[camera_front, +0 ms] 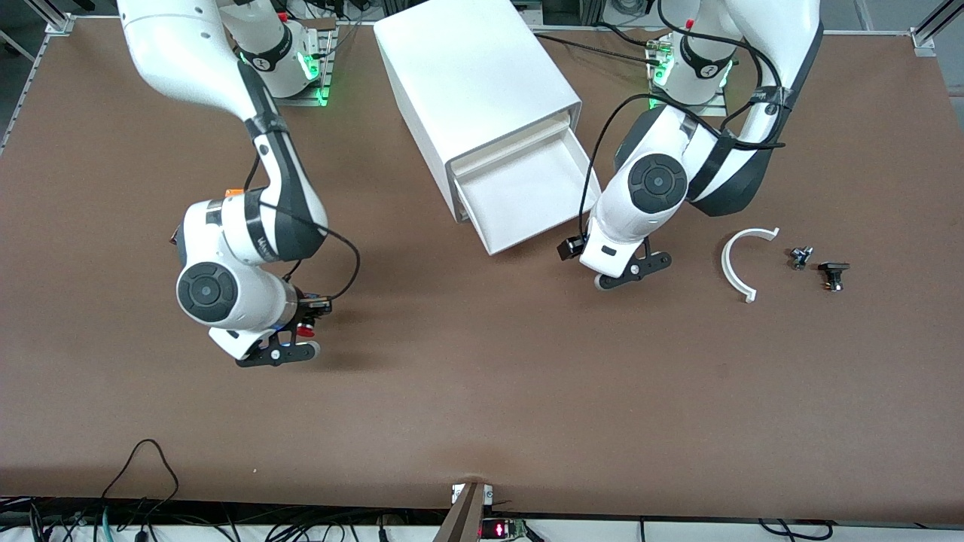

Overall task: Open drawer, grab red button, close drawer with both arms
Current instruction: 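Lower the red button beside the yellow button while the left gripper shuts the drawer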

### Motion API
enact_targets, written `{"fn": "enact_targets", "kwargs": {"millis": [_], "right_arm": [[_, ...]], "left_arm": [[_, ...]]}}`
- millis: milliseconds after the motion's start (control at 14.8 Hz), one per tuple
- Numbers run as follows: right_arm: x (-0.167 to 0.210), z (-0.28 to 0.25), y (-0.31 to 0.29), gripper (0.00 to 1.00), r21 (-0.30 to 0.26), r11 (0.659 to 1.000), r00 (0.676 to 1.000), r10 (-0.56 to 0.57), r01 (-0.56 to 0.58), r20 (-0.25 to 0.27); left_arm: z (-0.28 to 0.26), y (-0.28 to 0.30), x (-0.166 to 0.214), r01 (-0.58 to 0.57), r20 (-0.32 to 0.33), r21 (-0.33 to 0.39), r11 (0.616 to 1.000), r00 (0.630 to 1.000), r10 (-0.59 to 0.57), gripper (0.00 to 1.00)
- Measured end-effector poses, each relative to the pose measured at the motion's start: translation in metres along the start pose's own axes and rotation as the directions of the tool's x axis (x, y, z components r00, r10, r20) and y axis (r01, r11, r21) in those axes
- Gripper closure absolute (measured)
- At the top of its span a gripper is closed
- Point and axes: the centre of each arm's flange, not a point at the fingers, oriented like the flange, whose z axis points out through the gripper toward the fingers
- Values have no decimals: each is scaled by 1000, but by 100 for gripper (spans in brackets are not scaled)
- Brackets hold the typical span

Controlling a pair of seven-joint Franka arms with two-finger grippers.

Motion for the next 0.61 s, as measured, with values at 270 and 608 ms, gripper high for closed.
{"fn": "enact_targets", "kwargs": {"millis": [270,608], "right_arm": [[-6,50,21,61,-4,1000,1000,-25,25,-3],[-14,81,25,61,-9,1000,999,-22,22,23]], "left_arm": [[20,13,-9,39,-2,-11,999,999,-39,0],[43,28,-29,54,14,8,999,998,-54,0]]}}
